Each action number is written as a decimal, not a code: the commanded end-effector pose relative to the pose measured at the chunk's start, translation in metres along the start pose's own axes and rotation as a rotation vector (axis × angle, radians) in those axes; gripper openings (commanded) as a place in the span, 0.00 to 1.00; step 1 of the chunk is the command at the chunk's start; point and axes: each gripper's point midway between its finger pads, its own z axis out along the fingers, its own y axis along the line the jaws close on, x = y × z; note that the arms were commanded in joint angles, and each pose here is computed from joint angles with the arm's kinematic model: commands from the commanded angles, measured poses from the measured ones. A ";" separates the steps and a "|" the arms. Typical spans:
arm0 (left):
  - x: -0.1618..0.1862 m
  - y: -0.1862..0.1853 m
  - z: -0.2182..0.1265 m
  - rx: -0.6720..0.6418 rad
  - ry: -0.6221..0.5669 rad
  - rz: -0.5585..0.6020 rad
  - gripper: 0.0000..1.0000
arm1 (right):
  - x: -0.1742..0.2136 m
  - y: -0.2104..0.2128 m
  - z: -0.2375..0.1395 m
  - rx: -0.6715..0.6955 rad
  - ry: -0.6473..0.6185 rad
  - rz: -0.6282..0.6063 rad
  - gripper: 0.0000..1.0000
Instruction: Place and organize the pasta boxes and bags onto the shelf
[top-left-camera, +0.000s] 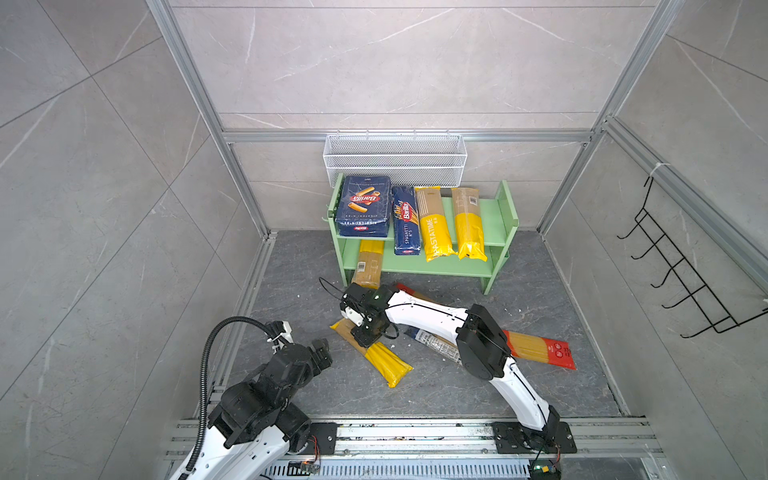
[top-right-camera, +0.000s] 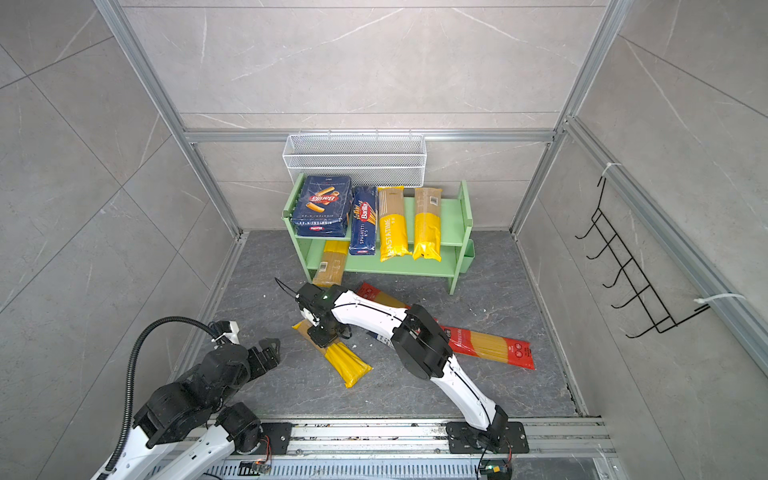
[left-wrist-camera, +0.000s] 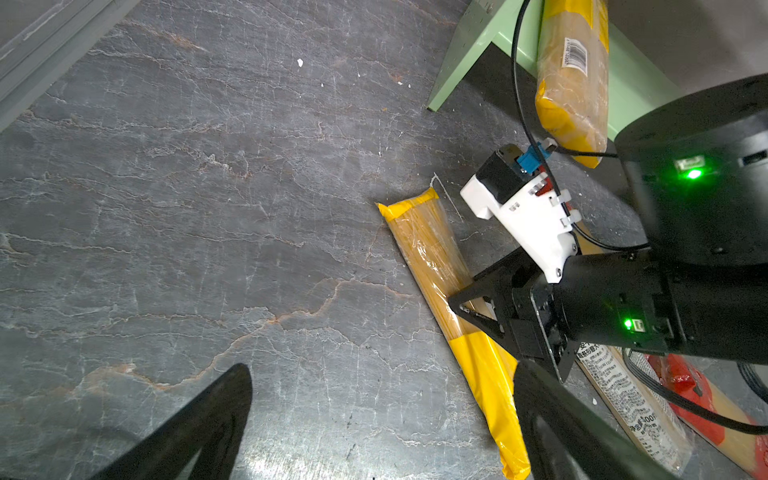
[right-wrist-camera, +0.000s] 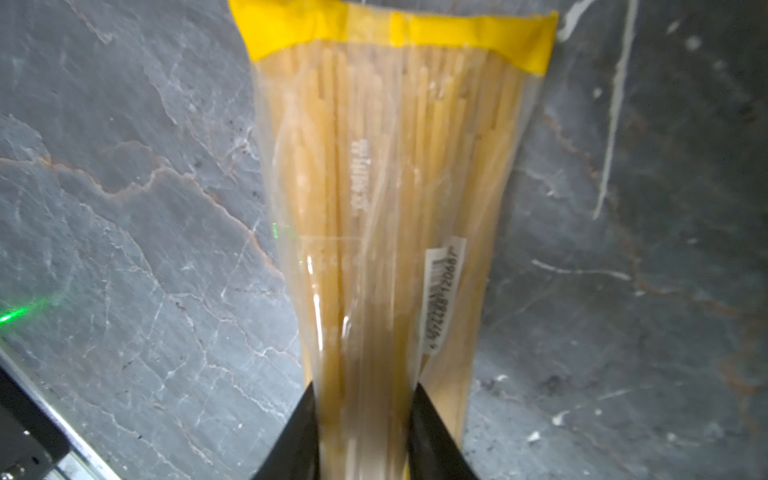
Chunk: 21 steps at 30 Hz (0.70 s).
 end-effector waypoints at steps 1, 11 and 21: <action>-0.011 -0.002 -0.009 0.008 -0.034 -0.017 1.00 | -0.002 -0.001 -0.009 0.000 -0.008 -0.016 0.46; -0.015 -0.003 -0.014 -0.004 -0.026 -0.013 1.00 | 0.024 0.007 -0.051 -0.044 -0.093 0.004 0.82; -0.002 -0.013 -0.002 -0.013 0.063 0.021 1.00 | 0.088 0.004 -0.060 -0.011 -0.110 0.049 0.85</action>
